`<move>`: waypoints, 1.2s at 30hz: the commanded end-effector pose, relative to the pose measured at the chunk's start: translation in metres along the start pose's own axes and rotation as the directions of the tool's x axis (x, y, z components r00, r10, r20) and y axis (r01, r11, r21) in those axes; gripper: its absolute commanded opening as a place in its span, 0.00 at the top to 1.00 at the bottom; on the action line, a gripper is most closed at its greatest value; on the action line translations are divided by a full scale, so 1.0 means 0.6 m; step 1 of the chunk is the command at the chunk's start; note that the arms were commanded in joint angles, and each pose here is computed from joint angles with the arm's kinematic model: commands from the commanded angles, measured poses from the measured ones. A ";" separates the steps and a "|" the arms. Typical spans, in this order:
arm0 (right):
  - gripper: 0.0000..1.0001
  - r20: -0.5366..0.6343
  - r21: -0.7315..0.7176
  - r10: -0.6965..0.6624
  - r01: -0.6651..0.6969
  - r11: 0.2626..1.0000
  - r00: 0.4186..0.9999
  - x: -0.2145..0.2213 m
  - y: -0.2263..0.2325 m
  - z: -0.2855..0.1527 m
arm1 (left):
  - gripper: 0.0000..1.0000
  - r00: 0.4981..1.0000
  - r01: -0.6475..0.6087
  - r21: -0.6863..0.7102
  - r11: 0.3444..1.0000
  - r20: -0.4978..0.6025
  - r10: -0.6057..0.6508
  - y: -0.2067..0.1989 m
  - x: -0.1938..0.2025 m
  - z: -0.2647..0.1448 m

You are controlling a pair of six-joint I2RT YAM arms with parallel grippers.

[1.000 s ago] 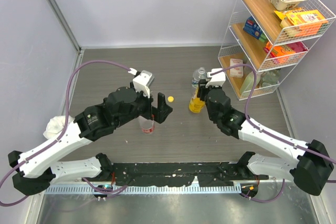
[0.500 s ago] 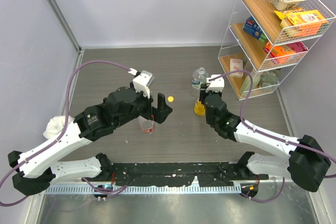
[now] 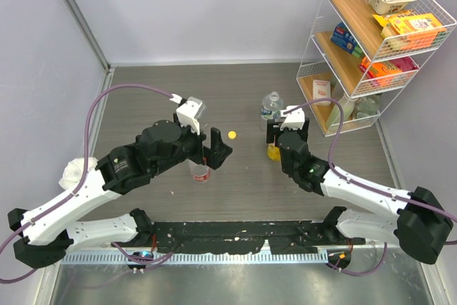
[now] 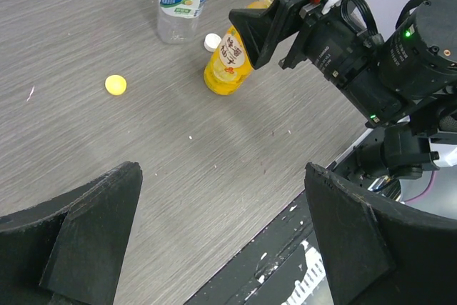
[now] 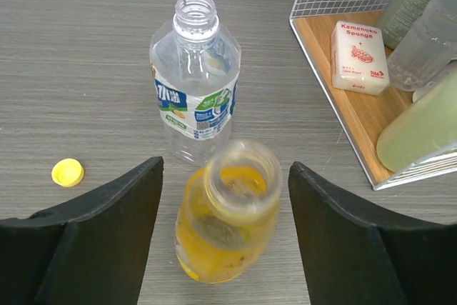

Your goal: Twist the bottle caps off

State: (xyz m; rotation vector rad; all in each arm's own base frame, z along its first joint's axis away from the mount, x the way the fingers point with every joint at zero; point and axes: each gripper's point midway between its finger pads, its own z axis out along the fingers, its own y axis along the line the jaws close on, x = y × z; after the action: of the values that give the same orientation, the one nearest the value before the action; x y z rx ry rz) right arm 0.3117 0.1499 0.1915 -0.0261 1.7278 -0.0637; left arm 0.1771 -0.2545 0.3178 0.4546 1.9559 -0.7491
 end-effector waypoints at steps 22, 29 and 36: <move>0.16 0.030 -0.200 0.182 -0.173 0.964 0.983 -0.173 0.015 -0.071 | 0.00 0.999 0.024 -0.178 0.984 -0.020 -0.028 0.059 0.024 -0.010; 0.16 -0.016 -0.399 0.122 -0.118 0.909 0.992 -0.219 0.079 -0.092 | 0.00 0.997 0.071 -0.300 0.951 0.060 -0.055 0.108 0.018 -0.048; 0.16 -0.047 -0.600 0.091 -0.101 0.794 0.995 -0.245 0.152 -0.120 | 0.00 0.997 0.074 -0.417 0.906 0.060 -0.054 0.149 0.024 -0.080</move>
State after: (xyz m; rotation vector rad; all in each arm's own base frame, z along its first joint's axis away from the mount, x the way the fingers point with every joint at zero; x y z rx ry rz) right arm 0.2835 0.2203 0.3238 -0.2625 1.7302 0.4065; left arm 0.1867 -0.1789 0.2936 0.1975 2.0176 -0.4633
